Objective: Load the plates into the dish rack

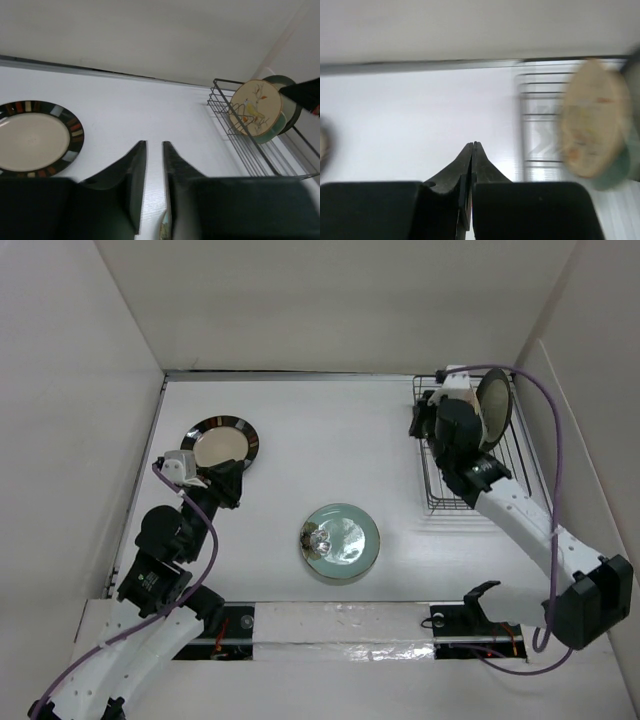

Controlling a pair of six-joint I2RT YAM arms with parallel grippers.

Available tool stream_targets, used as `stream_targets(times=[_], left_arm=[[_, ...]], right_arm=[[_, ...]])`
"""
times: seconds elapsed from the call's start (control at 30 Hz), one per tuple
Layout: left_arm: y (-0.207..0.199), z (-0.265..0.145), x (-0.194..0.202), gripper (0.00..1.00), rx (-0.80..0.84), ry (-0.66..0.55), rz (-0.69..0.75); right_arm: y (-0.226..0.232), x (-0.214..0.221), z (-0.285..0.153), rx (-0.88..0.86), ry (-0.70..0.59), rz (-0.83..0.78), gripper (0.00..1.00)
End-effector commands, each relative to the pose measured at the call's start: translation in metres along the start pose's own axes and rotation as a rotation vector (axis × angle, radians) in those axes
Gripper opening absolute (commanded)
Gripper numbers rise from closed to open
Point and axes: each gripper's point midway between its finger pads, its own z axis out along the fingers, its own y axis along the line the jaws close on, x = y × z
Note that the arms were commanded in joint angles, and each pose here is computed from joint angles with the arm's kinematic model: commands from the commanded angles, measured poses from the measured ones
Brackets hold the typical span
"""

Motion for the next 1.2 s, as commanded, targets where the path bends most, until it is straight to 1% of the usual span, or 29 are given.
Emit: stream_targets(times=[0.0,0.03,0.07,0.13,0.17,0.2,0.23,0.3,0.33,0.4,0.43,0.47,0.5,0.53,0.6,0.67,0.7,0.73,0.8,0.87,0.9,0.97,1.0,1.07,1.1,1.17], left_arm=[[-0.002,0.005,-0.004,0.17,0.01,-0.024,0.003],[-0.002,0.006,-0.004,0.07,0.007,-0.021,0.008],[-0.001,0.009,0.0,0.03,-0.001,-0.006,0.013],[0.0,0.01,0.004,0.0,-0.006,0.013,0.018],[-0.001,0.011,0.004,0.0,-0.004,0.019,0.021],[-0.002,0.011,0.004,0.0,-0.001,0.018,0.021],[-0.002,0.011,0.004,0.0,0.0,0.015,0.021],[0.0,0.012,0.005,0.02,-0.006,0.015,0.023],[0.0,0.012,0.007,0.08,-0.008,0.025,0.026],[-0.002,0.012,0.007,0.15,0.002,0.029,0.026],[-0.002,0.012,0.006,0.22,0.003,0.024,0.025],[-0.002,0.012,0.005,0.25,0.002,0.018,0.026],[-0.001,0.013,0.006,0.28,0.0,0.02,0.029],[-0.001,0.014,0.007,0.31,-0.001,0.024,0.03],[-0.002,0.014,0.01,0.33,0.002,0.038,0.033],[-0.003,0.013,0.007,0.34,0.007,0.024,0.03],[-0.001,0.014,0.007,0.34,-0.002,0.021,0.032],[0.001,0.015,0.009,0.35,-0.012,0.028,0.036],[0.001,0.016,0.012,0.35,-0.015,0.04,0.039],[0.0,0.017,0.01,0.35,-0.01,0.037,0.041],[0.001,0.017,0.01,0.35,-0.016,0.035,0.043],[0.003,0.017,0.011,0.35,-0.027,0.038,0.046],[0.004,0.017,0.011,0.36,-0.028,0.037,0.046],[0.003,0.016,0.008,0.36,-0.025,0.024,0.044],[0.003,0.016,0.006,0.36,-0.025,0.018,0.044],[0.004,0.017,0.008,0.36,-0.032,0.026,0.049]], right_arm=[[0.1,0.048,-0.043,-0.49,0.136,0.086,0.0],[0.122,0.065,-0.061,-0.58,0.186,0.079,0.0],[0.134,0.08,-0.072,-0.63,0.235,0.084,0.0],[0.145,0.125,-0.091,-0.694,0.374,0.077,0.0],[0.146,0.14,-0.098,-0.714,0.422,0.062,0.07],[0.144,0.159,-0.105,-0.733,0.483,0.044,0.4],[0.144,0.17,-0.107,-0.742,0.517,0.03,0.53],[0.137,0.195,-0.104,-0.733,0.593,0.01,0.72],[0.136,0.209,-0.102,-0.736,0.64,0.007,0.73],[0.14,0.218,-0.103,-0.798,0.683,0.006,0.74],[0.139,0.222,-0.099,-0.796,0.695,0.005,0.74],[0.141,0.229,-0.1,-0.81,0.719,0.003,0.74],[0.141,0.246,-0.102,-0.834,0.788,0.015,0.76],[0.142,0.253,-0.102,-0.833,0.813,0.017,0.76],[0.14,0.267,-0.096,-0.806,0.842,0.007,0.77],[0.136,0.275,-0.095,-0.782,0.855,0.004,0.77],[0.135,0.275,-0.088,-0.766,0.834,0.024,0.78],[0.129,0.284,-0.087,-0.745,0.859,0.05,0.78],[0.128,0.294,-0.09,-0.761,0.895,0.067,0.78],[0.122,0.307,-0.091,-0.736,0.927,0.064,0.76],[0.129,0.304,-0.092,-0.769,0.91,0.091,0.73],[0.127,0.318,-0.104,-0.785,0.965,0.117,0.66],[0.131,0.321,-0.114,-0.824,0.998,0.124,0.57],[0.129,0.332,-0.125,-0.831,1.042,0.122,0.49],[0.134,0.337,-0.133,-0.861,1.064,0.134,0.4],[0.137,0.346,-0.147,-0.89,1.114,0.154,0.37]])
